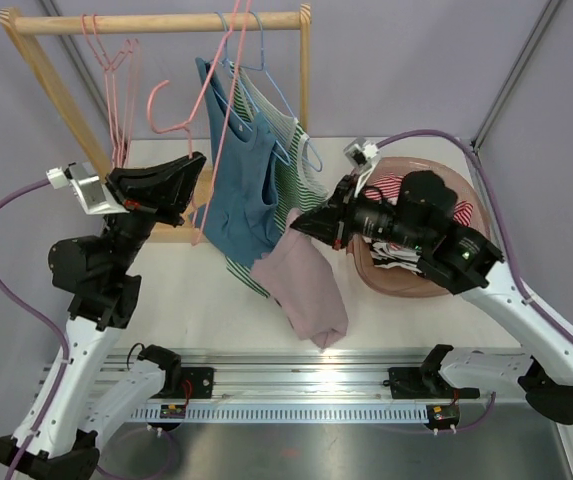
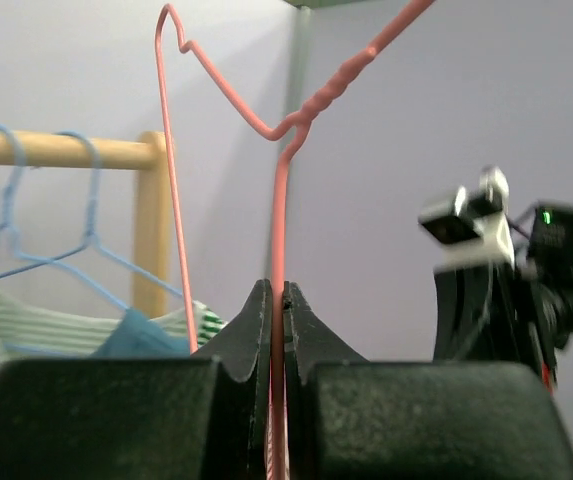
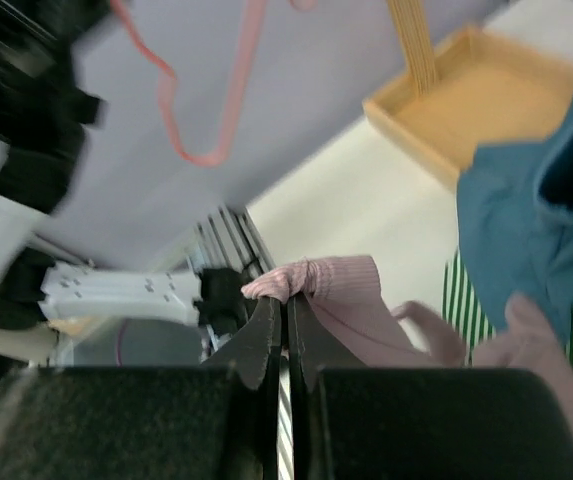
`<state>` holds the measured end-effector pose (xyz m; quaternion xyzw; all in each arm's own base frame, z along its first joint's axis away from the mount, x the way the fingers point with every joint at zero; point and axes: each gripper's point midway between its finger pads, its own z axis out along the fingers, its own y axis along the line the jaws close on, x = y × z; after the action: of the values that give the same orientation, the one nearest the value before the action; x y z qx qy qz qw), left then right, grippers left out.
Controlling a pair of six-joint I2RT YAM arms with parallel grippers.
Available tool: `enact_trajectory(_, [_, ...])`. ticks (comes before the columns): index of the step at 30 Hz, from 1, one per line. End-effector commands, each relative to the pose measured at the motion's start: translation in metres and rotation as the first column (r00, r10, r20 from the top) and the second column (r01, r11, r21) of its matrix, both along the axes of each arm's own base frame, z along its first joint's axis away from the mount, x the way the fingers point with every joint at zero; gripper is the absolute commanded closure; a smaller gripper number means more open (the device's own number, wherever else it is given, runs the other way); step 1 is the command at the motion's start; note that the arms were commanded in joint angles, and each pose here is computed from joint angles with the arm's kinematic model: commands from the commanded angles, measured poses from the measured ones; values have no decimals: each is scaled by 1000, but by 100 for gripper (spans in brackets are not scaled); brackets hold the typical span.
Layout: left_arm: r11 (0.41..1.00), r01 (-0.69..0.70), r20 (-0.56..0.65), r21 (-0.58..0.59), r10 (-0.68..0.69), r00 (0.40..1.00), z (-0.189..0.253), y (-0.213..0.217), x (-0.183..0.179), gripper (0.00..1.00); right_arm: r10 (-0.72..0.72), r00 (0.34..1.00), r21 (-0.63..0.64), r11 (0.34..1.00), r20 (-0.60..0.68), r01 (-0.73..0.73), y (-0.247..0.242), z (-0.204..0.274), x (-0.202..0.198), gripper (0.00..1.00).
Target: Remove the tank top from the hanger
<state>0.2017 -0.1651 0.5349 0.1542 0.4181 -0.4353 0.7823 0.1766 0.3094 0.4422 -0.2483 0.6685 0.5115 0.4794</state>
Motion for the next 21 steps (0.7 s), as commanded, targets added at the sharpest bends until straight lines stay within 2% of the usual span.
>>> enact_trajectory(1, [967, -236, 10, -96, 238, 971, 28, 47, -7, 100, 28, 997, -78, 996, -65, -33, 12, -55, -4, 100])
enact_trajectory(5, [935, -353, -203, 11, 348, 915, -16, 62, 12, 100, -59, 989, -163, 986, -138, 36, 16, -116, 5, 100])
enact_trajectory(10, [916, -385, -336, 115, 400, 853, -50, 68, 22, 100, -189, 957, -344, 933, -219, 105, 5, -207, 9, 100])
enact_trajectory(11, [912, -376, -393, 164, 410, 823, -67, 65, 31, 100, -209, 952, -375, 920, -225, 113, 3, -220, 9, 88])
enact_trajectory(14, [891, -402, -468, 208, 452, 759, -80, 71, 41, 100, -247, 941, -476, 872, -230, 113, -8, -251, 2, 53])
enact_trajectory(15, [885, -415, -480, 211, 463, 745, -80, 74, 43, 100, -249, 938, -514, 853, -240, 95, -13, -260, -5, 23])
enact_trajectory(16, [884, -412, -487, 219, 465, 739, -81, 73, 44, 100, -281, 934, -541, 832, -223, 121, -19, -264, -2, 10])
enact_trajectory(17, [883, -410, -494, 228, 467, 733, -80, 73, 45, 100, -302, 931, -556, 819, -207, 142, -23, -265, 0, 1])
enact_trajectory(21, [883, -402, -522, 243, 468, 713, -72, 69, 56, 100, -341, 923, -575, 797, -180, 182, -36, -258, 1, 0])
